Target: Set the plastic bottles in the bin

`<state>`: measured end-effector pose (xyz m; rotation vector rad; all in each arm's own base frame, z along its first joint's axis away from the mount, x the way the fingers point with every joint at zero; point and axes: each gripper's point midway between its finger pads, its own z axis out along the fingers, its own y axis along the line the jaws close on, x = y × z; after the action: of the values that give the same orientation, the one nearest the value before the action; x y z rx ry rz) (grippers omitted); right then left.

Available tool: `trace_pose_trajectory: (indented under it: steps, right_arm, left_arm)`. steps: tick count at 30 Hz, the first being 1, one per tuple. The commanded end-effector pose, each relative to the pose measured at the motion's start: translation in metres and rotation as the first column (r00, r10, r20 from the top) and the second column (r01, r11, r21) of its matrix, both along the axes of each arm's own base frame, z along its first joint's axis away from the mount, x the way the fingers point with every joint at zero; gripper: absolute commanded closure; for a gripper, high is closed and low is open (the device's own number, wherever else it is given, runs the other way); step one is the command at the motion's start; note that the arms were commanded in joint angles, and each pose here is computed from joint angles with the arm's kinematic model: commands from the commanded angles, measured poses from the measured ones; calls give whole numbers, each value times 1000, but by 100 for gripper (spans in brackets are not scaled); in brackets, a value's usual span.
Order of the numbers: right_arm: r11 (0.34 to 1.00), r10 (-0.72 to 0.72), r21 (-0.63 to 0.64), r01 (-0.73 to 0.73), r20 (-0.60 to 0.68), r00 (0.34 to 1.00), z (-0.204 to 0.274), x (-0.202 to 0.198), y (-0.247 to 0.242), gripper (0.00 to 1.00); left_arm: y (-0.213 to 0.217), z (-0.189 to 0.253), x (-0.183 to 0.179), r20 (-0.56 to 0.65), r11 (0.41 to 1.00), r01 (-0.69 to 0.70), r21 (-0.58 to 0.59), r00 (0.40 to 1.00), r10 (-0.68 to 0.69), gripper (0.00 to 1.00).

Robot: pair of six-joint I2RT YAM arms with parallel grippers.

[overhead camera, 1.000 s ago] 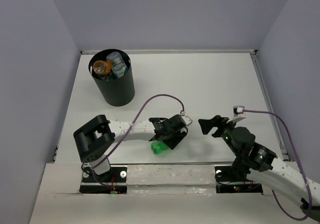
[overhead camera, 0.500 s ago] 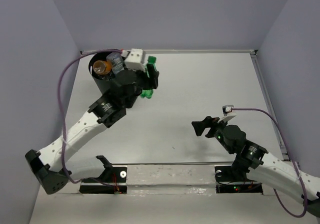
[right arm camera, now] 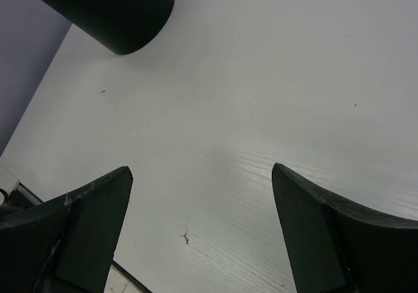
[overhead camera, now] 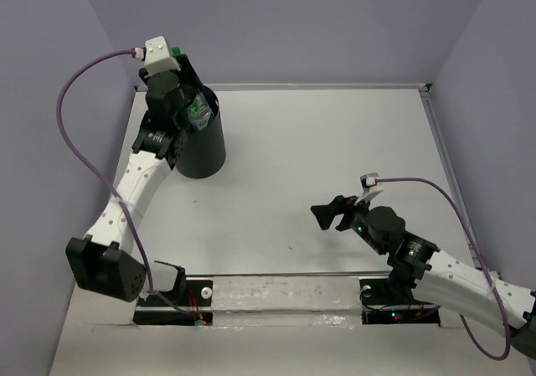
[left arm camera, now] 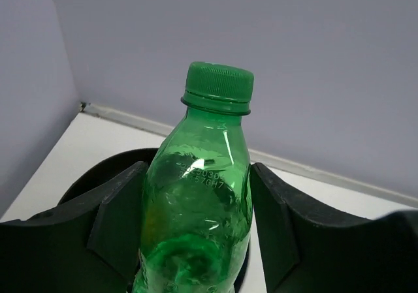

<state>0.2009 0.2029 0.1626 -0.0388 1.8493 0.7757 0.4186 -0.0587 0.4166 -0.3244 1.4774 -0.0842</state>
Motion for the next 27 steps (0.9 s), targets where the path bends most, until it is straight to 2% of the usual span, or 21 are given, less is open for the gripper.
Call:
trace_pose_trajectory:
  steps: [1, 3, 6, 10, 11, 12, 13, 19, 22, 23, 26, 27]
  right_arm:
    - [999, 25, 46, -28, 59, 998, 19, 0, 6, 7]
    - [999, 27, 46, -29, 60, 998, 19, 0, 6, 7]
    - [998, 34, 42, -37, 69, 997, 21, -1, 7, 7]
    - [998, 42, 46, -46, 78, 996, 22, -2, 7, 7]
    - [997, 45, 51, -49, 84, 995, 24, -2, 7, 7]
    - [997, 46, 55, -51, 86, 995, 24, -2, 8, 7]
    - [997, 51, 56, -56, 89, 995, 25, -3, 8, 7]
    - [995, 64, 70, -71, 105, 992, 26, -3, 11, 7]
    - [994, 70, 79, -79, 113, 991, 28, -3, 14, 7]
    - [994, 71, 80, -81, 112, 991, 28, -3, 14, 7]
    - [993, 78, 81, -87, 117, 990, 29, -4, 15, 7]
    - [993, 79, 80, -89, 116, 990, 29, -4, 15, 7]
  left_arm:
    - [14, 8, 28, 48, 999, -14, -33, 999, 16, 70]
    - [16, -8, 37, 26, 999, -21, -28, 999, 22, 71]
    - [18, -18, 43, 63, 999, -31, -31, 997, 33, 74]
    - [17, -39, 43, 86, 999, -21, -46, 996, 25, 74]
    - [17, -61, 42, 58, 998, -28, -57, 998, 31, 73]
    - [19, -58, 39, 96, 997, -34, -72, 995, 41, 73]
    - [21, -79, 36, 70, 997, -45, -70, 996, 49, 73]
    - [32, -108, 20, 62, 989, -125, -79, 989, 130, 63]
    - [30, -106, 12, 70, 990, -131, -47, 988, 134, 42]
    - [28, -103, 10, 78, 992, -123, -40, 989, 126, 27]
    - [28, -90, 4, 94, 992, -120, -36, 988, 122, 1]
    - [27, -80, 0, 109, 994, -104, -41, 988, 108, 1]
